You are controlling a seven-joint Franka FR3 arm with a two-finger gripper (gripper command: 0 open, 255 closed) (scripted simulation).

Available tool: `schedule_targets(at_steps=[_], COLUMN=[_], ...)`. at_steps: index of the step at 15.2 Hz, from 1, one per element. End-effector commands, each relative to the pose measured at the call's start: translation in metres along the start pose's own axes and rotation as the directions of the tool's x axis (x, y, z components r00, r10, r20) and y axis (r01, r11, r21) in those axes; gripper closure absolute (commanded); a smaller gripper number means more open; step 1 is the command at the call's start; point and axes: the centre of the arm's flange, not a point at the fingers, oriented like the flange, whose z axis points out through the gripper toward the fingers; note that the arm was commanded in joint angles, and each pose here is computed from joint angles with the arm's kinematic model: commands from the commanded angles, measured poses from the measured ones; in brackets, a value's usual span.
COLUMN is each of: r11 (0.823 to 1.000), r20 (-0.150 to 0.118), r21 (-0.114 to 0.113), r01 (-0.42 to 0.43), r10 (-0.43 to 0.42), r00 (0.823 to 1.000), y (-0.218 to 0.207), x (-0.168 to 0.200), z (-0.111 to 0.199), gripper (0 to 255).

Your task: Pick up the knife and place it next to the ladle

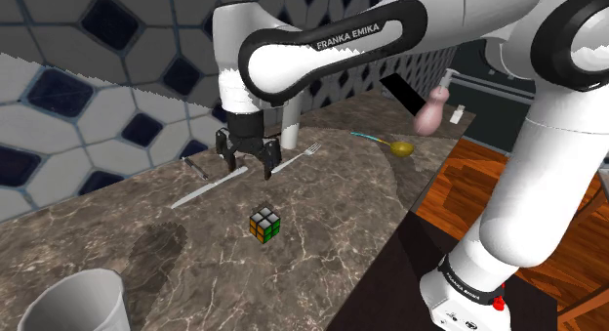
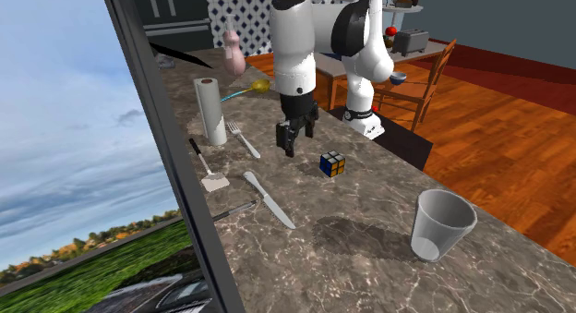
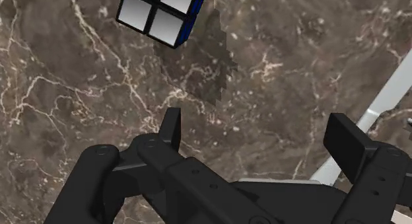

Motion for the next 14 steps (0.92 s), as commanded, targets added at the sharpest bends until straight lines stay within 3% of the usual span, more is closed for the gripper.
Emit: schedule_targets(at_steps=[1,5,9,14], r11=[0.997,0.973,0.928,0.925], r20=[-0.001,-0.001,0.0,0.0], r21=[0.004,0.009,0.015,0.015], r01=[-0.083,-0.23,-0.372,-0.38], r10=[0.083,0.23,0.372,0.38], r00=[0.997,0.973,0.928,0.925], y=[-0.026,-0.075,-0.121,-0.124], x=[0.003,0.015,0.035,0.036], z=[0.008,0.022,0.036,0.058], gripper=[0,0,0,0])
